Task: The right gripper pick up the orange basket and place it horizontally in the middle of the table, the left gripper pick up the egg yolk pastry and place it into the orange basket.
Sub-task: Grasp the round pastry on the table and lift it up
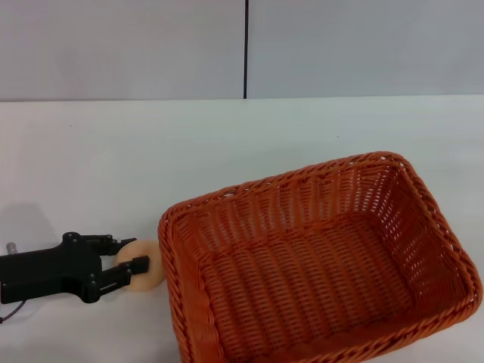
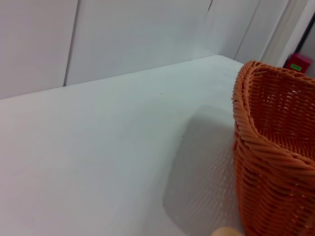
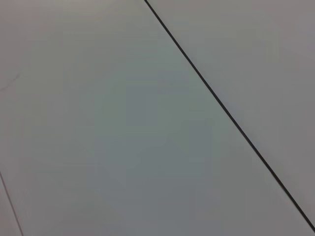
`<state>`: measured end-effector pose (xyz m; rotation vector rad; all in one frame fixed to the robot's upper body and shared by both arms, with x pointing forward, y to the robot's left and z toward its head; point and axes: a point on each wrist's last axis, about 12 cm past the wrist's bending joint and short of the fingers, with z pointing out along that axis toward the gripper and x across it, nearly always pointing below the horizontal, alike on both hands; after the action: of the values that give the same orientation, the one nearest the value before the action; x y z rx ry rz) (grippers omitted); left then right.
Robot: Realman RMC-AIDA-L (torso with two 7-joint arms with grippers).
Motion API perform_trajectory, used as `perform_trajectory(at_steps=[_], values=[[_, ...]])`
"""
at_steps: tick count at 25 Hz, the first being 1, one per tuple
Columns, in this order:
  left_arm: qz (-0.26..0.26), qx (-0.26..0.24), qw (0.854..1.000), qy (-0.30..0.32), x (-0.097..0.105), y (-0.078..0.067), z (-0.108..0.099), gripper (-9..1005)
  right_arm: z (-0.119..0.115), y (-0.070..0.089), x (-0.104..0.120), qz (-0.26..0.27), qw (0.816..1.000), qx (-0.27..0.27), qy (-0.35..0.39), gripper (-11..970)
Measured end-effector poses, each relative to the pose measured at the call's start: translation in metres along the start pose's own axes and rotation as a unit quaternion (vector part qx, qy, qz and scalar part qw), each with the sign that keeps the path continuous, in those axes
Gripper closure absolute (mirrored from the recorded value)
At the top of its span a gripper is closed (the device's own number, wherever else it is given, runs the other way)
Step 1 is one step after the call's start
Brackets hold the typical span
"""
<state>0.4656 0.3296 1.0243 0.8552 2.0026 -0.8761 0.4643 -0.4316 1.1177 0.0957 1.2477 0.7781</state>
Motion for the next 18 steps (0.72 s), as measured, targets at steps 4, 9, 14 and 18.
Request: perform_trajectory(at_steps=[4,9,14,18], values=[[0.000,-0.001,1.000,0.000,0.000,0.000,0.000,611,0.000,0.000,0.000,0.000,1.000,0.000,0.000,379],[0.001,-0.003,1.000,-0.001,0.000,0.001,0.000,701,0.000,0.000,0.000,0.001,1.000,0.001,0.000,379],[0.000,-0.010,1.000,-0.011,-0.002,0.002,-0.003,750,0.000,0.000,0.000,0.001,1.000,0.001,0.000,379],[-0.015,-0.045,0.998,-0.049,-0.006,0.009,-0.018,781,0.000,0.000,0.000,0.001,1.000,0.000,0.000,379]])
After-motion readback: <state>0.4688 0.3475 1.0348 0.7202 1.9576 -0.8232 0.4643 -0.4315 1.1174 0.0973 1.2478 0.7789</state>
